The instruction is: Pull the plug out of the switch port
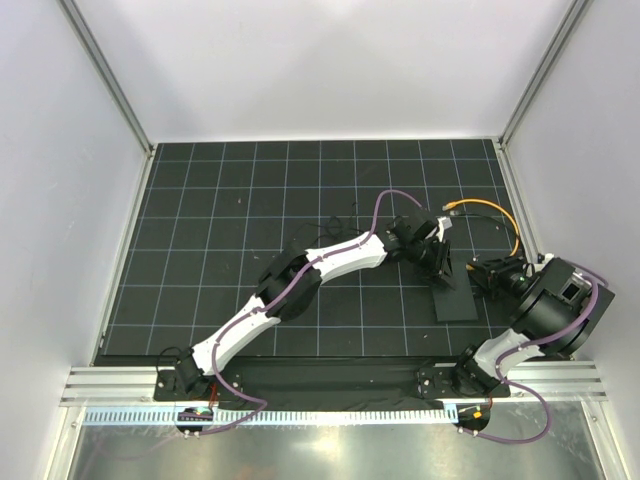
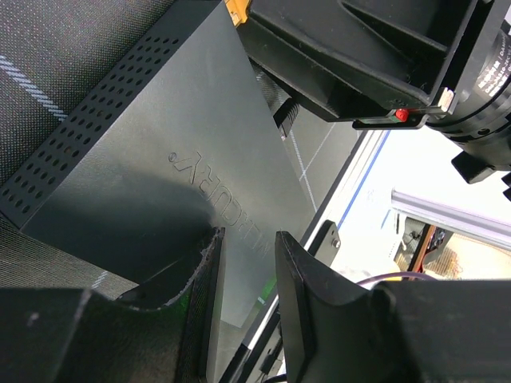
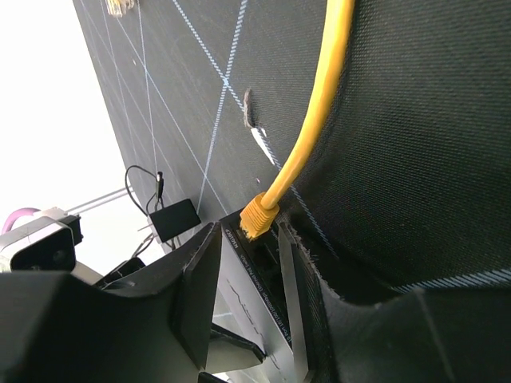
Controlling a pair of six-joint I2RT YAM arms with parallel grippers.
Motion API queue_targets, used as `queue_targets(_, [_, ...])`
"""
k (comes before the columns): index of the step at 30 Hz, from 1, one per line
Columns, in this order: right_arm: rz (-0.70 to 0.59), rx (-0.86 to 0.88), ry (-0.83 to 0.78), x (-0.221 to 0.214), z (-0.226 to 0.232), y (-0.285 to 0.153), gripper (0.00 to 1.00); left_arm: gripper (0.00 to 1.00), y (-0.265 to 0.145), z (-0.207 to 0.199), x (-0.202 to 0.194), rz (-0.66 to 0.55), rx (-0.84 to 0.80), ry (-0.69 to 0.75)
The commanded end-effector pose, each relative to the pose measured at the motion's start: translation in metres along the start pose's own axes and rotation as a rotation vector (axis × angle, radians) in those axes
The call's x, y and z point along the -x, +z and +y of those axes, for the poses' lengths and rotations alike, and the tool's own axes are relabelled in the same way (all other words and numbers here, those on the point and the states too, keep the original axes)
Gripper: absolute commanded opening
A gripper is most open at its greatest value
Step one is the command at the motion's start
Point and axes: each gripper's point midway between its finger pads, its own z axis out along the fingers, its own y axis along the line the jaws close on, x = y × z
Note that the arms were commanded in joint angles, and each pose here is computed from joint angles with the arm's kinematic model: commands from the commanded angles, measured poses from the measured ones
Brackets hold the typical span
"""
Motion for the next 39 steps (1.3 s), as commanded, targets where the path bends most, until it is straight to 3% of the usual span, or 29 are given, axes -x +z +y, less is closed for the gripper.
queue_targets(1, [0.029, -0.102, 0.026, -0.012, -0.028, 0.002, 0.44, 0.35, -0.004, -0.011, 0.005, -0.002, -0.033, 0.005])
queue_targets(24, [0.023, -0.148, 0.006, -0.012, -0.033, 0.002, 0.40, 0.34, 0.000, 0.000, -0.002, 0.021, -0.020, -0.015])
queue_targets(39, [0.003, -0.203, 0.002, -0.007, -0.040, 0.003, 0.28, 0.34, 0.003, 0.014, -0.010, 0.040, 0.011, -0.051])
